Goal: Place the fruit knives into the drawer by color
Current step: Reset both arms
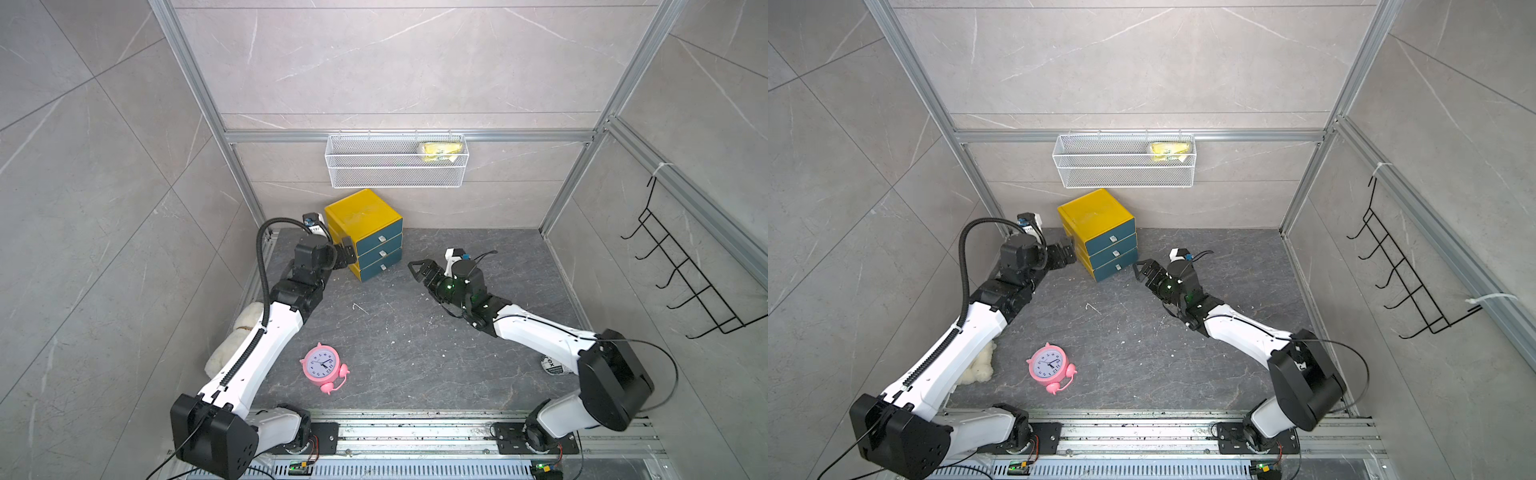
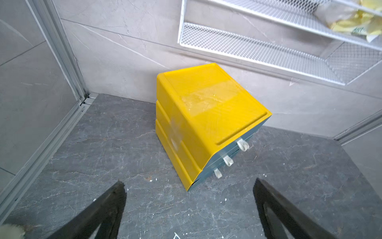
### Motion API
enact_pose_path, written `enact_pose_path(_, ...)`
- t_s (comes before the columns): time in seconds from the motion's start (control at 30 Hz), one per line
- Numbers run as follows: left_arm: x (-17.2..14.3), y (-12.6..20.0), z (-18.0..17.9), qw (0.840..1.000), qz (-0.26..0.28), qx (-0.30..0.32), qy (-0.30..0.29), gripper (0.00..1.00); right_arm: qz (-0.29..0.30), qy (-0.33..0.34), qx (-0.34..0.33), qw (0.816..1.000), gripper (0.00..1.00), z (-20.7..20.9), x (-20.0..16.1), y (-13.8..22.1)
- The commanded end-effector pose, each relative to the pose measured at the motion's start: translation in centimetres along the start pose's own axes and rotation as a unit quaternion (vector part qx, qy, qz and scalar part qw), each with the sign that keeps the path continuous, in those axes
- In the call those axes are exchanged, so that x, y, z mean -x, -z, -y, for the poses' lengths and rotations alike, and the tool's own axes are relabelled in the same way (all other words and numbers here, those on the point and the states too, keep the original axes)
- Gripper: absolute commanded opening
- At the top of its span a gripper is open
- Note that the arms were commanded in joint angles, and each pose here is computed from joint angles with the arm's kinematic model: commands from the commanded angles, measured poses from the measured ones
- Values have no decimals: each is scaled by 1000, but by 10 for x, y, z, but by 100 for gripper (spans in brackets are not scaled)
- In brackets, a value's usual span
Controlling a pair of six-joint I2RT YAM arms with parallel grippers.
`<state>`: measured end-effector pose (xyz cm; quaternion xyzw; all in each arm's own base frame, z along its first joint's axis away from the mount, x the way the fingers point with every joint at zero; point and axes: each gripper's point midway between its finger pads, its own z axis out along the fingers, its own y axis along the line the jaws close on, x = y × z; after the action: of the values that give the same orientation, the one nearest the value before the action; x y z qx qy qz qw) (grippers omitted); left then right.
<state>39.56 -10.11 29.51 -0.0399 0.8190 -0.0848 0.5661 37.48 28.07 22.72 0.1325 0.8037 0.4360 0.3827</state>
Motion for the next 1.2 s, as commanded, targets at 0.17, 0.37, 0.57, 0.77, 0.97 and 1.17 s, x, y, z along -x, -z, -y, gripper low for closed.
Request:
enact_pose_path(0.17,-41,-23,-47,988,7,79,-130,100,5,168,-206,964,99,51,22,44)
enact_pose_path(0.37,-107,-41,-125,981,-66,163,-82,100,52,212,-219,951,100,32,52,74)
enact_pose_path(0.57,-143,-51,-138,975,-95,166,-110,100,170,282,-162,930,100,15,77,115)
enact_pose_path(0.77,-153,-52,-144,983,-54,126,-123,100,216,300,-194,909,100,24,96,138)
enact_pose_path(0.97,-167,-64,-160,984,-61,135,-95,100,382,349,-184,836,100,26,123,198)
enact_pose_path(1.17,-167,-64,-166,987,-68,124,-72,100,355,403,-314,783,100,80,128,190)
